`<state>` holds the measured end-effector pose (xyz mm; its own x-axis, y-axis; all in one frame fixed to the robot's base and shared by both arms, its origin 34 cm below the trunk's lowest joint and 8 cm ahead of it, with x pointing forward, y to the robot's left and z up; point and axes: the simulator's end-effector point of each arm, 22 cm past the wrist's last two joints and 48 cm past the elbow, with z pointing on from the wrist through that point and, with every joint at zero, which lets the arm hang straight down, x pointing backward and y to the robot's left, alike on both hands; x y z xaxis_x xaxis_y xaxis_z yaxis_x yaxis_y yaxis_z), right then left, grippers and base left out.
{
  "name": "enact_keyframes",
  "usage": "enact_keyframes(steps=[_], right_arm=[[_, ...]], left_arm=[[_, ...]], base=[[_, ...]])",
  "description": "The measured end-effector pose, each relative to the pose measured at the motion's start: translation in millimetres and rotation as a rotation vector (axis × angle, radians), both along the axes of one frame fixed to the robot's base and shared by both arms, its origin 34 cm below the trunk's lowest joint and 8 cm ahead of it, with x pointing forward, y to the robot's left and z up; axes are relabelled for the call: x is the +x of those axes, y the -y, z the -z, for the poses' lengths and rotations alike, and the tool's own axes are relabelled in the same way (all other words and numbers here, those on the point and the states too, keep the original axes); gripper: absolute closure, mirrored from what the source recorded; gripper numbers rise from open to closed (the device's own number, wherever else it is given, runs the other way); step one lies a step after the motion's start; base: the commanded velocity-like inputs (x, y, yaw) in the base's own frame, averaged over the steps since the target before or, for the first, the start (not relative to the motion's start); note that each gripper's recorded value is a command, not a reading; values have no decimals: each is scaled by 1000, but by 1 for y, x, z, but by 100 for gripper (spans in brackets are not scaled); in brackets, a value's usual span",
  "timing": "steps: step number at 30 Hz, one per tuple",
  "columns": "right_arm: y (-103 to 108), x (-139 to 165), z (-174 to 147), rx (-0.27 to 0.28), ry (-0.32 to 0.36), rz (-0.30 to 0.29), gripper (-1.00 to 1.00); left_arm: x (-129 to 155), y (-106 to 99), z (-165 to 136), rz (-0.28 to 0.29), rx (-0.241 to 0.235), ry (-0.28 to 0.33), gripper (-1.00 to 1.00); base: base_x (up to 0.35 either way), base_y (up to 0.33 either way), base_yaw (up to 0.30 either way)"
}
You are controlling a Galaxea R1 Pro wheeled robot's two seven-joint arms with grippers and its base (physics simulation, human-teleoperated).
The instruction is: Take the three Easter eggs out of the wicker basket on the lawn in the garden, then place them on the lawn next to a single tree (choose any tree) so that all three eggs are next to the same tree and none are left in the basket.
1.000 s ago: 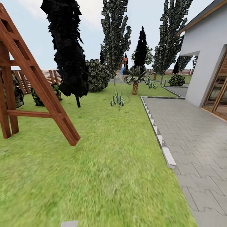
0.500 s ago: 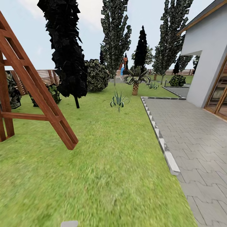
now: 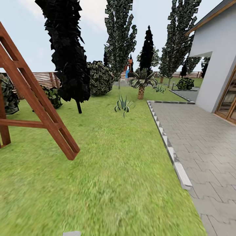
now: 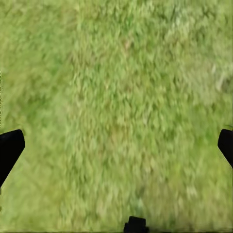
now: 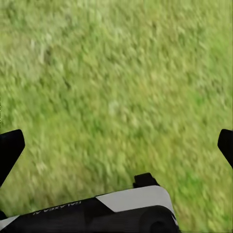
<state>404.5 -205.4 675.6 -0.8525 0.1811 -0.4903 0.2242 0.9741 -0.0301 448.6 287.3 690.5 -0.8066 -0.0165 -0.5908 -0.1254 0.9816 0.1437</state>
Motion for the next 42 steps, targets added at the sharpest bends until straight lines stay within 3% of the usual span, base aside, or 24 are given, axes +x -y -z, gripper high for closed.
enact_keyframes(steps=[3, 8, 15, 36, 40, 42], right_arm=[[-7, -12, 4, 2, -19, -25, -100], [-1, -27, 11, -5, -56, -25, -100], [2, -44, 18, -11, -93, -30, -100], [5, -51, 21, -7, -112, -2, -100], [3, -52, 21, -4, -122, -1, -100], [3, -57, 23, -1, -153, -4, -100]], left_arm=[[-24, 5, 11, -17, -13, -50, -100], [-54, 11, 23, 16, -8, -105, -100], [-72, 12, 31, 22, -9, -144, -100], [-71, 11, 30, 17, -11, -142, -100], [-74, 10, 32, 16, -10, -176, -100], [-78, 10, 35, 16, -10, -222, -100]], base=[[258, 4, 0], [311, 48, 0], [331, 68, 0], [335, 19, 0], [336, 0, 0], [336, 0, 0]])
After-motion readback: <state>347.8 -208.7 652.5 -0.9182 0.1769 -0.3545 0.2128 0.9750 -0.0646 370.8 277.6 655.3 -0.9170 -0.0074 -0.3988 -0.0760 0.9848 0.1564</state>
